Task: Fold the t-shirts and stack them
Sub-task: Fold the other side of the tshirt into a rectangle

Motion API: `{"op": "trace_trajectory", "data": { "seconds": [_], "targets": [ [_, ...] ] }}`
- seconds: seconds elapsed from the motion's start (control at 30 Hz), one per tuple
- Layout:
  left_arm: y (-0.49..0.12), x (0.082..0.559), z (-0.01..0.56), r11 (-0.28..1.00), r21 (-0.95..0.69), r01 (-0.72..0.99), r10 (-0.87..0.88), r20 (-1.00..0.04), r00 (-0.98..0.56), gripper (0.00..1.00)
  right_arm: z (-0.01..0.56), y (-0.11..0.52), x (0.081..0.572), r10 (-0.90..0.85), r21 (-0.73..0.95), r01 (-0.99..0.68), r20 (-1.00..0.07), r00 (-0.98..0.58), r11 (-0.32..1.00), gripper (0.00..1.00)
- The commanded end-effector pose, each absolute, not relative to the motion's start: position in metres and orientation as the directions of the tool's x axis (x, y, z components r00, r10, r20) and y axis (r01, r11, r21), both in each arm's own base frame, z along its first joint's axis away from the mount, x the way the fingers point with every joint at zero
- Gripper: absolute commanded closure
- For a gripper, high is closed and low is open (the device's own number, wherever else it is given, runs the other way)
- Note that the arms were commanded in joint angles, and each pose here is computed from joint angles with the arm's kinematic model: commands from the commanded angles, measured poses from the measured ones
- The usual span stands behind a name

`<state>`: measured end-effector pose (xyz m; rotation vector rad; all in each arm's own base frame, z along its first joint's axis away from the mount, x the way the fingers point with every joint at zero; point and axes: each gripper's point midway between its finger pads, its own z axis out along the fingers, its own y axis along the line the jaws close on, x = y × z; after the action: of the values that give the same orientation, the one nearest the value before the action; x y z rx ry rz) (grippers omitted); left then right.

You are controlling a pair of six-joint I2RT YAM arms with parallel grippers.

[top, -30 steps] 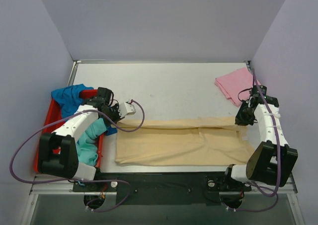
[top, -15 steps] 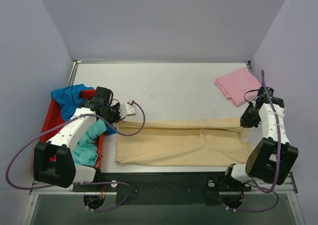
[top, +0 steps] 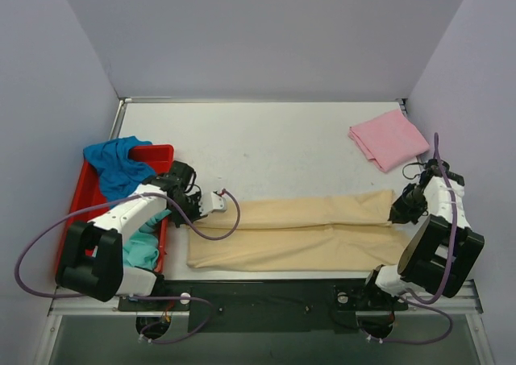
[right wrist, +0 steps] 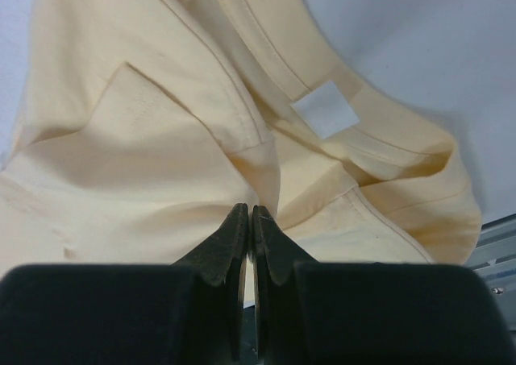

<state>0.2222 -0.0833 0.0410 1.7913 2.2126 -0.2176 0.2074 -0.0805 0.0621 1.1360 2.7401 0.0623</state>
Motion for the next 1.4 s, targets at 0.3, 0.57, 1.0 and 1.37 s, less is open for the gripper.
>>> {"op": "trace_trajectory", "data": {
  "seconds": [0.3, 0.57, 1.0, 1.37],
  "targets": [
    [-0.081, 0.228, 0.039, 0.149, 0.075, 0.986, 0.952, -0.281, -0.122, 1.00, 0.038, -0.080, 0.177, 0.736, 0.007, 0.736, -0.027, -0.677, 0.677, 1.00],
    [-0.086, 0.224, 0.052, 0.100, 0.090, 0.991, 0.949, -0.308, -0.068, 0.94, 0.046, -0.092, 0.175, 0.745, -0.037, 0.749, -0.087, -0.662, 0.661, 0.95],
    [-0.116, 0.204, 0.125, -0.009, -0.021, 1.000, 0.864, -0.504, -0.003, 0.40, 0.146, -0.101, 0.217, 0.671, 0.083, 0.754, -0.525, -0.523, 0.652, 0.58],
    [-0.124, 0.274, 0.051, 0.347, 0.064, 0.936, 0.879, -0.369, -0.300, 0.74, 0.095, -0.041, 0.256, 0.531, 0.055, 0.557, -0.394, -0.751, 0.829, 1.00]
  ]
}}
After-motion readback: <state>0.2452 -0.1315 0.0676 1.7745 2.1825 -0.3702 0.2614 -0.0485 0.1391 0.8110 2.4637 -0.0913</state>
